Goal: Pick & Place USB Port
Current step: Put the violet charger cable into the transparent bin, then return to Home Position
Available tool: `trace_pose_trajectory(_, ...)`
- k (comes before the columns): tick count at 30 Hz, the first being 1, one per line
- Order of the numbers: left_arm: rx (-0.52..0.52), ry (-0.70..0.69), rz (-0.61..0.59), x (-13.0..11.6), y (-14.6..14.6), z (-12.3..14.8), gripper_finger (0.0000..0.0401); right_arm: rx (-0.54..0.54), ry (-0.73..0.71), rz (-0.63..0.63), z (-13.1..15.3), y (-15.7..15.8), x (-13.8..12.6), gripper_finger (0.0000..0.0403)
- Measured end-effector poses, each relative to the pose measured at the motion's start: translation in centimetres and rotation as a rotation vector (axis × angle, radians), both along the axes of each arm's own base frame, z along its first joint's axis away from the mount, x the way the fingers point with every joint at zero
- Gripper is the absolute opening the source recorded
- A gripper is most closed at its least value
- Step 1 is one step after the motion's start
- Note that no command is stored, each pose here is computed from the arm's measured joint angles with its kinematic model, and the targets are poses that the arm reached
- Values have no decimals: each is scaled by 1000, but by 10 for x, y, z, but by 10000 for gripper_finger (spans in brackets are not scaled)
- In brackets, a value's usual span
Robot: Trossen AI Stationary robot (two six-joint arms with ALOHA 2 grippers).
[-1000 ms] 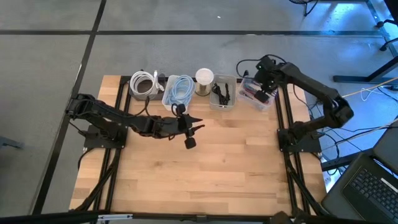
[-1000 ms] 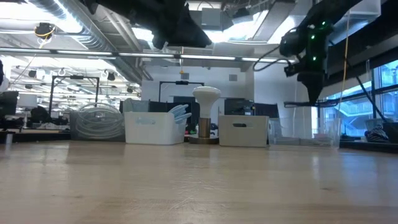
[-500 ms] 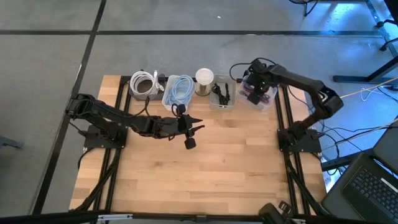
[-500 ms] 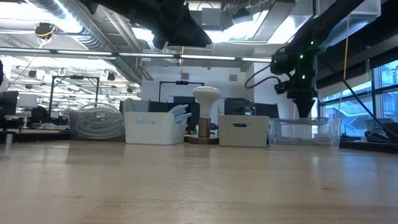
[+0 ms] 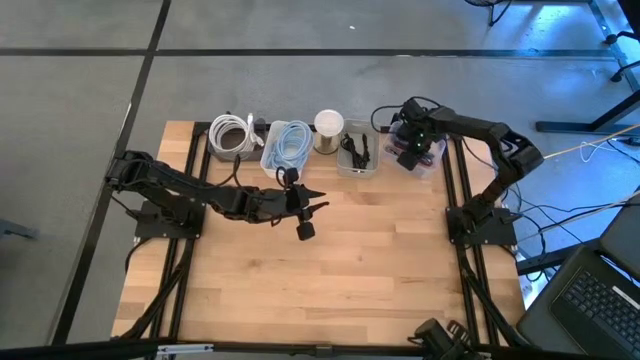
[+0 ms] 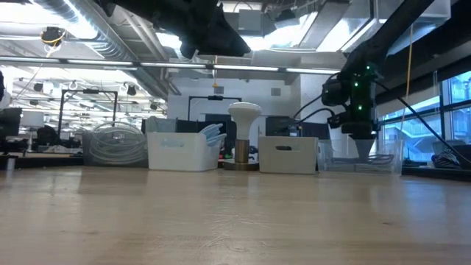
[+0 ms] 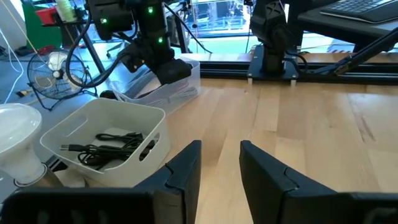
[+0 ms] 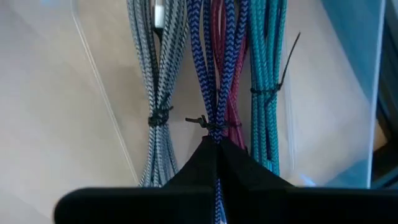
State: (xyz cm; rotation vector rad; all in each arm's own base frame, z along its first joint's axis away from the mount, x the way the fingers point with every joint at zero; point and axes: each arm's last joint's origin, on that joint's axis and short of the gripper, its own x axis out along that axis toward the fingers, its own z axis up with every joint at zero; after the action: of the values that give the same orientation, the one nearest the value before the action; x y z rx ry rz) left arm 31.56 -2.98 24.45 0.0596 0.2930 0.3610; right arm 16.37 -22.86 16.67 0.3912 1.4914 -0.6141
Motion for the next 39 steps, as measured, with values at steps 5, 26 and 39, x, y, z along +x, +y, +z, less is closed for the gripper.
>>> trace_pose_trajectory(5, -2, -8, 0, 0, 0, 1, 98, -26, -23, -6, 0, -3, 1, 20)
trace_pose_trajectory(26, 0, -7, 0, 0, 0, 1, 100, -203, -157, -70, 62, 19, -13, 92)
trace_pose_trajectory(39, 0, -7, 0, 0, 0, 1, 101, -242, -1085, 191, 185, 129, -29, 32)
